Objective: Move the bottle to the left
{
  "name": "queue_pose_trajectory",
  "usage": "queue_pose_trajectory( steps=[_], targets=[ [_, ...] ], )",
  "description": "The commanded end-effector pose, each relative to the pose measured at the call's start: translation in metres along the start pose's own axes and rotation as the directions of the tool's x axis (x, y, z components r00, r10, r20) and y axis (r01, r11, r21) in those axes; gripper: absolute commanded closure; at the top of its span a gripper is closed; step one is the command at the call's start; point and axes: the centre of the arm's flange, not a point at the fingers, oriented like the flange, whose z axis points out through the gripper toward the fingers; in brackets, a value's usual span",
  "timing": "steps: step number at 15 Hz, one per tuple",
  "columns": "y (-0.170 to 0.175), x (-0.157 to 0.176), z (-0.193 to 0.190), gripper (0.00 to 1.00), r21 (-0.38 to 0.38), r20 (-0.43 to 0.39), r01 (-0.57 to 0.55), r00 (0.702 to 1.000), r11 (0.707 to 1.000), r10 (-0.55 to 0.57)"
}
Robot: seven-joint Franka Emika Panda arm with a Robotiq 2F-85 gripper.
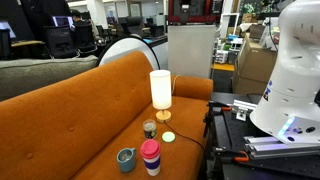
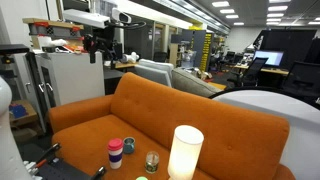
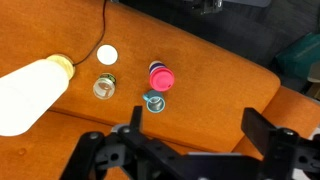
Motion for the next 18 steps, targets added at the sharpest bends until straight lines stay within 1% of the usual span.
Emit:
queue_pose_trajectory(
  steps=[1,4,5,7,8,10,16,17,18],
  targets=[
    [0.000,0.000,0.000,0.00,0.000,0.000,0.000,1.000,1.000,0.000],
    [0.000,0.010,0.017,0.00,-0.028,-0.008,-0.025,1.000,0.999,0.025],
    [0.000,0.015,0.026,0.00,-0.052,-0.009,-0.041,0.999,0.998,0.041],
    [-0.001,0.025,0.040,0.00,-0.067,-0.031,-0.068,0.997,0.995,0.066],
    [-0.002,0.014,0.030,0.00,-0.027,-0.018,-0.043,0.999,0.999,0.042],
    [-0.002,0.021,0.040,0.00,-0.037,-0.020,-0.054,0.998,0.998,0.053],
    [-0.002,0.021,0.039,0.00,-0.039,-0.025,-0.057,0.998,0.998,0.056],
    [0.000,0.024,0.044,0.00,-0.022,-0.018,-0.089,0.996,0.996,0.088],
    [0.000,0.031,0.050,0.00,-0.011,-0.035,-0.121,0.992,0.993,0.120]
  ],
)
